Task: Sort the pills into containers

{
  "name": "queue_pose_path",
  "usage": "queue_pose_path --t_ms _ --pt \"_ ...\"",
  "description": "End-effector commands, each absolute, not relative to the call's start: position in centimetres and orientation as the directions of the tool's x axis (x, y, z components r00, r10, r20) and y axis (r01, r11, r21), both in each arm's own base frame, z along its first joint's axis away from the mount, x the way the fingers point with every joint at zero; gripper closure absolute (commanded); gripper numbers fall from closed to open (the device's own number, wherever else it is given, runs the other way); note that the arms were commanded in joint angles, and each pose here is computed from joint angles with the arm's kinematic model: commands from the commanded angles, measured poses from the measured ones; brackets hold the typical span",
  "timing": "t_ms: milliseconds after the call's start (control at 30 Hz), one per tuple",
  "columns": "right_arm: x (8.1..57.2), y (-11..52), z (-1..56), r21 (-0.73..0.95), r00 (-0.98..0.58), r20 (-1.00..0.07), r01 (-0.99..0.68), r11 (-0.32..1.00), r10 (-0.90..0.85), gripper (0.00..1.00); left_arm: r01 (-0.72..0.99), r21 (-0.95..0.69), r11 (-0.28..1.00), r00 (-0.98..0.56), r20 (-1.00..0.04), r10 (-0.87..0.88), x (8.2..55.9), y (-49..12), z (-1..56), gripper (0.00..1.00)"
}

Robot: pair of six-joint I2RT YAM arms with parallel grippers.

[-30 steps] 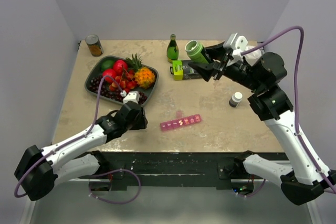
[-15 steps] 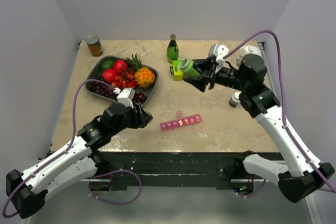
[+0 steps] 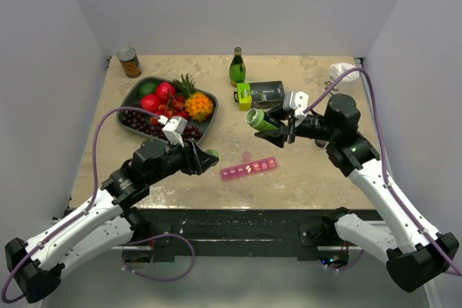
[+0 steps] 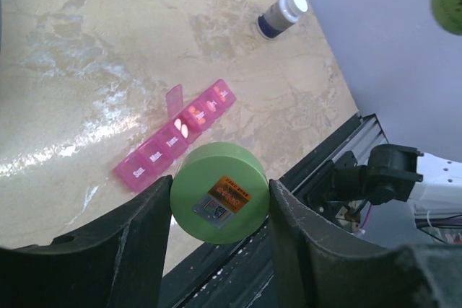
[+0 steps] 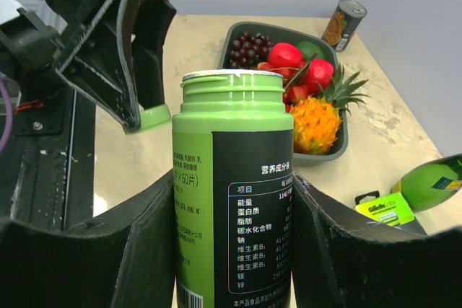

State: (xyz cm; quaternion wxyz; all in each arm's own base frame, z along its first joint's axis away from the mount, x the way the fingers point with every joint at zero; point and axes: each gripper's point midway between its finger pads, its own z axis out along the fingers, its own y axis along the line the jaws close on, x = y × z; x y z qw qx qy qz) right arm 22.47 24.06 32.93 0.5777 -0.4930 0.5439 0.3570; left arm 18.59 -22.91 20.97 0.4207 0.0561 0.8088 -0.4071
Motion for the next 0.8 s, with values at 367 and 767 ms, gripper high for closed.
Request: queue_pose_path --t_ms 367,767 --pt "20.1 23.7 30.5 -0.374 0.357 -0.925 -0.917 0.137 -0.131 1.0 0.559 -0.661 0.501 -0.577 -0.744 -0.337 17.4 -24.0 27.7 0.98" --pt "18.4 23.0 27.7 -0.418 0.401 -0.903 -0.903 0.097 -0.157 1.0 0.641 -0.68 0.357 -0.582 -0.733 -0.351 15.6 -25.2 29.9 0.99"
